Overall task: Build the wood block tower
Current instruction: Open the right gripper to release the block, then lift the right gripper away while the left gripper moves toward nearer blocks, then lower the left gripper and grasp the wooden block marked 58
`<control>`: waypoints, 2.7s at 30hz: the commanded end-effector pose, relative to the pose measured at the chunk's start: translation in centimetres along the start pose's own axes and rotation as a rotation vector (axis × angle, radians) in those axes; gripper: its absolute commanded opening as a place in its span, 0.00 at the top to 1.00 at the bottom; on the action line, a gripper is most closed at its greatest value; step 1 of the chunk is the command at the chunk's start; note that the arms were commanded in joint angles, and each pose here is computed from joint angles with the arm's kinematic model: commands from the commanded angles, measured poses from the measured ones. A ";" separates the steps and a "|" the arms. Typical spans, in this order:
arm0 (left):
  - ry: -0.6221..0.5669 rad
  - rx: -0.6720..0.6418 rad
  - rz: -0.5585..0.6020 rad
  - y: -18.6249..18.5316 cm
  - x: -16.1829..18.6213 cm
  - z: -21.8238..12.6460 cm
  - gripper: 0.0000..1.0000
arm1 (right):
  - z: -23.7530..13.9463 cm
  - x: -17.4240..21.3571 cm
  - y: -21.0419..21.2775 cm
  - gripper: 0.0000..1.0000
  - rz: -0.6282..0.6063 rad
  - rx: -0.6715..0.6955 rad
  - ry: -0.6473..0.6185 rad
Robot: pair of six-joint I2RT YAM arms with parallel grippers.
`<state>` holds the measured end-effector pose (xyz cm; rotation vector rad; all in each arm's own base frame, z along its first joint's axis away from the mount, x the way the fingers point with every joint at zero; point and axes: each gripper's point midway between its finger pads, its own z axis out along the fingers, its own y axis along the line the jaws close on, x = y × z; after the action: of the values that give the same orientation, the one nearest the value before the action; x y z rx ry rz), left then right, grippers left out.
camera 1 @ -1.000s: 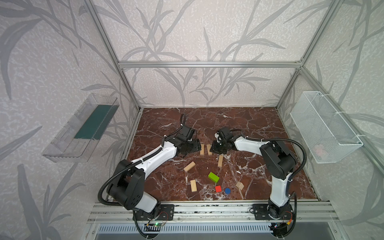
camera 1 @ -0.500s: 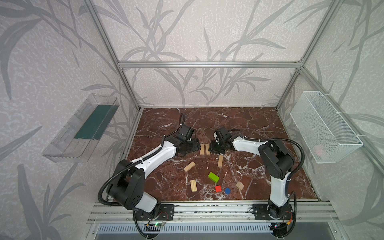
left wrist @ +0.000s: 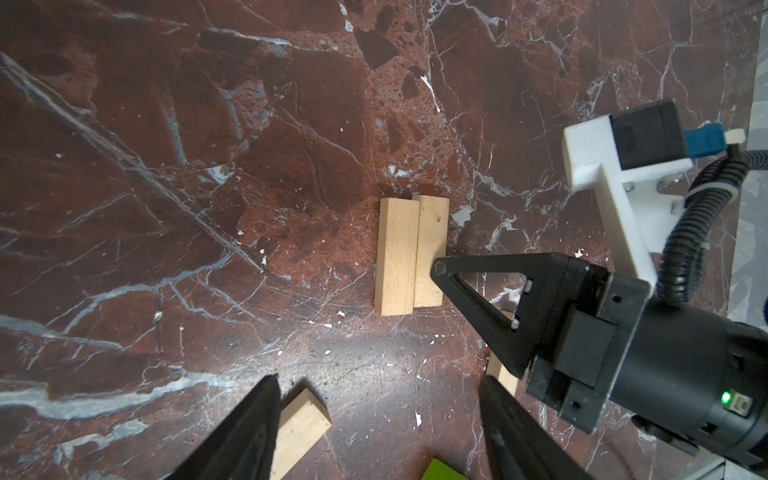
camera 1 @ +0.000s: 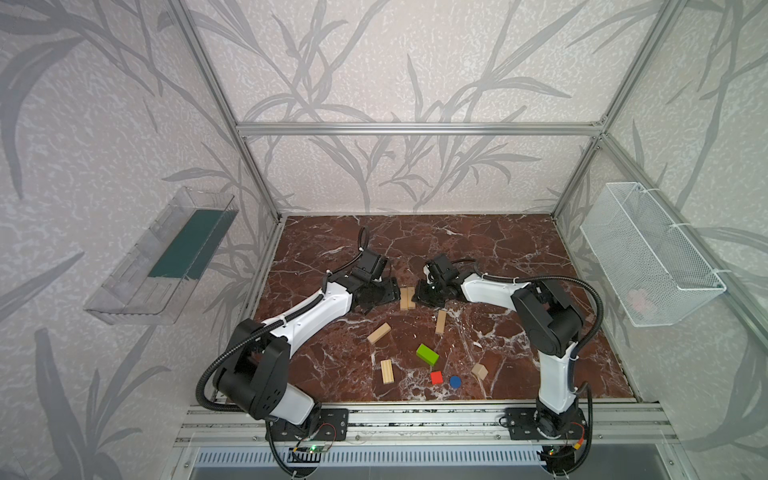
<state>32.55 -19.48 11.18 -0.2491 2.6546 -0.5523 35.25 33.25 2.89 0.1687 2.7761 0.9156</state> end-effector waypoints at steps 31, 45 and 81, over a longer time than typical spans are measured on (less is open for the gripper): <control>0.015 0.002 -0.018 0.4 0.4 0.1 0.26 | -1.3 0.6 1.4 0.81 -0.115 -0.003 0.027; 0.076 -0.053 0.034 1.8 2.1 -0.9 0.26 | -7.2 -0.2 6.0 0.64 -0.296 -0.112 -0.033; 0.364 -0.247 0.211 5.7 10.5 3.4 0.20 | -12.1 7.2 2.0 0.34 -0.450 -0.196 0.005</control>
<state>24.55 -18.32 2.49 0.0310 3.0483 -0.2801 25.37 29.01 11.86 -0.4530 2.5766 1.0339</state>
